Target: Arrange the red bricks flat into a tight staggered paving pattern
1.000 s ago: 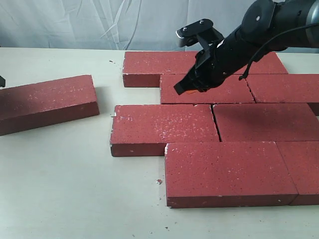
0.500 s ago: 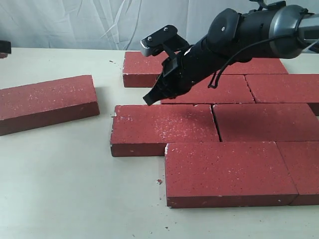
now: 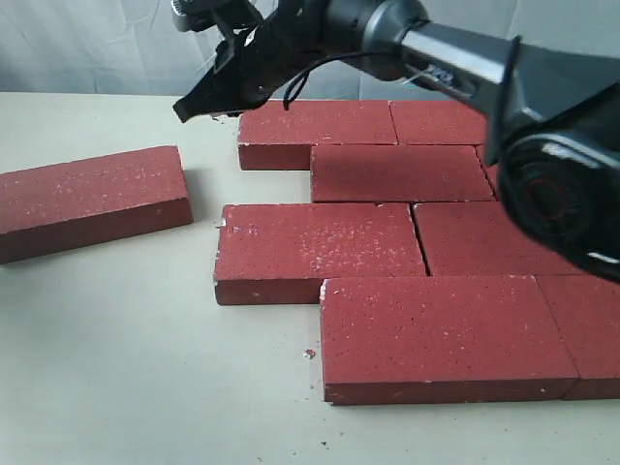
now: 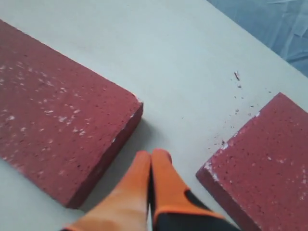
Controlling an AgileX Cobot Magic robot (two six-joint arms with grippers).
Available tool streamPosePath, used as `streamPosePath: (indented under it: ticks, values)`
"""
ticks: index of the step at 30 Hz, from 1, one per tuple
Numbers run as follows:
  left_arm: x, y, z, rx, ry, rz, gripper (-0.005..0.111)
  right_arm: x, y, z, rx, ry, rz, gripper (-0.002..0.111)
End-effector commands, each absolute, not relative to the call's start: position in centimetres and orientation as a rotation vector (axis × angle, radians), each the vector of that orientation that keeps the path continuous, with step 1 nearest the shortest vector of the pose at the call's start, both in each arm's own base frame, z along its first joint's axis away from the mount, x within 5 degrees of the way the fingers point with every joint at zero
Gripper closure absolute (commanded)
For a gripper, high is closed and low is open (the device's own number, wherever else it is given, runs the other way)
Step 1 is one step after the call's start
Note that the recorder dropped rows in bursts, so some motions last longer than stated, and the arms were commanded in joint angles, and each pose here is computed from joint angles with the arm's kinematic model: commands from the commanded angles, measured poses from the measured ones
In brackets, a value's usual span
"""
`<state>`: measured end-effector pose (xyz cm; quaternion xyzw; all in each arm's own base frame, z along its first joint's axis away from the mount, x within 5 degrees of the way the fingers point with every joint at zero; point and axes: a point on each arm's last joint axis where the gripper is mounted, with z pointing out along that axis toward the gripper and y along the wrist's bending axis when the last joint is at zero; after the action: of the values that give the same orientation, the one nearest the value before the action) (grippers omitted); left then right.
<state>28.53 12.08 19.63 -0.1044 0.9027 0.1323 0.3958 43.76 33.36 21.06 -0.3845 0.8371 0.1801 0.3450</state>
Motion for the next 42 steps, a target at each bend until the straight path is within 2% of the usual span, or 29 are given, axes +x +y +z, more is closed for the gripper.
streamPosePath:
  ticks: [1, 4, 9, 13, 24, 33, 42]
  values:
    - [29.3, 12.0, 17.5, -0.225, 2.383, 0.155, 0.106, 45.1, 34.9, 18.5, -1.019, 2.224, 0.355, 0.109]
    - [29.8, 11.2, 17.1, -0.123, 2.423, 0.012, 0.106, 46.0, 35.6, 15.9, -0.976, 2.24, 0.369, 0.109]
    - [29.8, 11.7, 17.1, -0.162, 2.409, 0.073, 0.106, 46.5, 36.0, 12.3, -0.944, 2.275, 0.385, 0.109]
    - [29.8, 11.7, 17.1, -0.161, 2.411, 0.07, 0.106, 46.5, 36.3, 11.1, -0.897, 2.284, 0.439, 0.109]
    - [30.9, 11.9, 13.4, -0.264, 2.492, -0.041, 0.106, 45.8, 37.6, 11.1, -0.891, 2.272, 0.535, 0.109]
    - [32.0, 10.6, 13.9, -0.188, 2.475, -0.281, 0.106, 44.4, 38.3, 10.6, -0.96, 2.335, 0.551, 0.109]
    - [32.9, 9.9, 13.3, -0.134, 2.391, -0.407, 0.106, 43.5, 38.0, 13.7, -1.016, 2.368, 0.558, 0.109]
